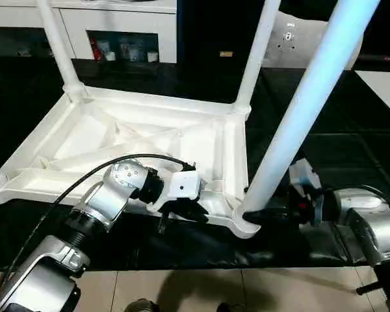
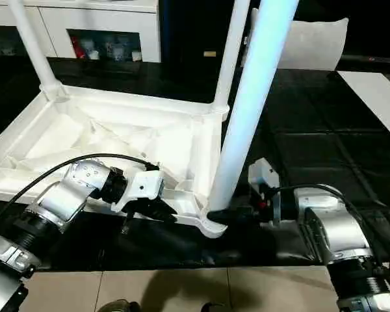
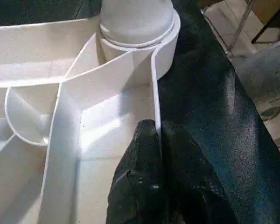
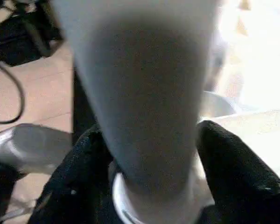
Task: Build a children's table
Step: Rotate leg to tighten
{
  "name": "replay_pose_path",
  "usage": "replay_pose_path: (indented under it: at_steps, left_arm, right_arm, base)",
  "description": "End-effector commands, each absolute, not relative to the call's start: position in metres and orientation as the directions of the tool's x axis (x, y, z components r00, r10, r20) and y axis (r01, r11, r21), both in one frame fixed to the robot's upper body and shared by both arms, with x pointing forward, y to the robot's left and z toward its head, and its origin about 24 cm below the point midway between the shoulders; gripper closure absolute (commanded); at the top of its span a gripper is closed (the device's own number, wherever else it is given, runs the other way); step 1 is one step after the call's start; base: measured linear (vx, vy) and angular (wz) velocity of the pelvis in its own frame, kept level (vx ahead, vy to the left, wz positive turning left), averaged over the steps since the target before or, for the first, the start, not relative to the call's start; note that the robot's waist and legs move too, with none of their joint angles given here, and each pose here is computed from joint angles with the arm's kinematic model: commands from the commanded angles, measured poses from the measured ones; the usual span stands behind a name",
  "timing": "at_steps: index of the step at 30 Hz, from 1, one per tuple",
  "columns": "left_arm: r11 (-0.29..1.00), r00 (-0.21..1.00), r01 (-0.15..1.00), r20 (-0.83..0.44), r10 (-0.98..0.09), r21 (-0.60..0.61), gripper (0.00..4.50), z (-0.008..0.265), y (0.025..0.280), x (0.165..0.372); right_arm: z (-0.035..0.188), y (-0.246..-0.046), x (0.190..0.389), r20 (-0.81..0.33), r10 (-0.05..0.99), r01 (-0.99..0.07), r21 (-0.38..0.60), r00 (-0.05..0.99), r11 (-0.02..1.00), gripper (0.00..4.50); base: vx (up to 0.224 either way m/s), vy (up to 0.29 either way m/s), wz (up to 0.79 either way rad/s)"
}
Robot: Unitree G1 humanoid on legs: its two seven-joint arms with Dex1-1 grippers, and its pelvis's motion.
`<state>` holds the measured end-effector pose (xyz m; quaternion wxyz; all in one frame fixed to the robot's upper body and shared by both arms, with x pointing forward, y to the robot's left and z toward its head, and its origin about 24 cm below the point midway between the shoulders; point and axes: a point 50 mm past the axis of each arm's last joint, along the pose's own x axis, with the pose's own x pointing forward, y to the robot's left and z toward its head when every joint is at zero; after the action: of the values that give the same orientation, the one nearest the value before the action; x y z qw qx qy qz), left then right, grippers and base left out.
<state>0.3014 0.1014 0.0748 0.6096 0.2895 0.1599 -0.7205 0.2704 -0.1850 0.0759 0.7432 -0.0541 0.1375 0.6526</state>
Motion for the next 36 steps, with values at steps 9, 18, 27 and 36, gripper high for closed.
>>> replay_pose_path:
  at_steps: [9, 18, 27, 36]
  left_arm:
    - [-0.308, -0.172, 0.946, -0.647, -0.743, 0.101, 4.50, 0.070, 0.095, 0.294]
    - [-0.258, -0.136, 0.961, -0.647, -0.750, 0.097, 4.50, 0.068, 0.096, 0.297]
    - [-0.033, 0.012, 0.997, -0.564, -0.826, 0.069, 4.50, 0.072, 0.079, 0.308]
    - [0.286, 0.306, 0.951, -0.497, -0.812, 0.118, 4.50, 0.085, 0.055, 0.338]
  right_arm:
    - [0.075, -0.185, 0.267, -0.300, 0.954, -0.989, 0.141, 0.011, 0.055, 2.46]
    - [0.073, -0.181, 0.263, -0.276, 0.961, -0.982, 0.189, -0.029, 0.025, 2.51]
    - [0.061, -0.156, 0.261, -0.226, 0.950, -0.931, 0.245, 0.217, 0.271, 2.51]
    - [0.049, -0.124, 0.272, -0.252, 0.788, -0.751, 0.244, 0.561, 0.613, 2.51]
  base:
    - [0.000, 0.000, 0.00]
    - [0.000, 0.000, 0.00]
    - [0.000, 0.000, 0.00]
    - [-0.009, 0.007, -0.01]
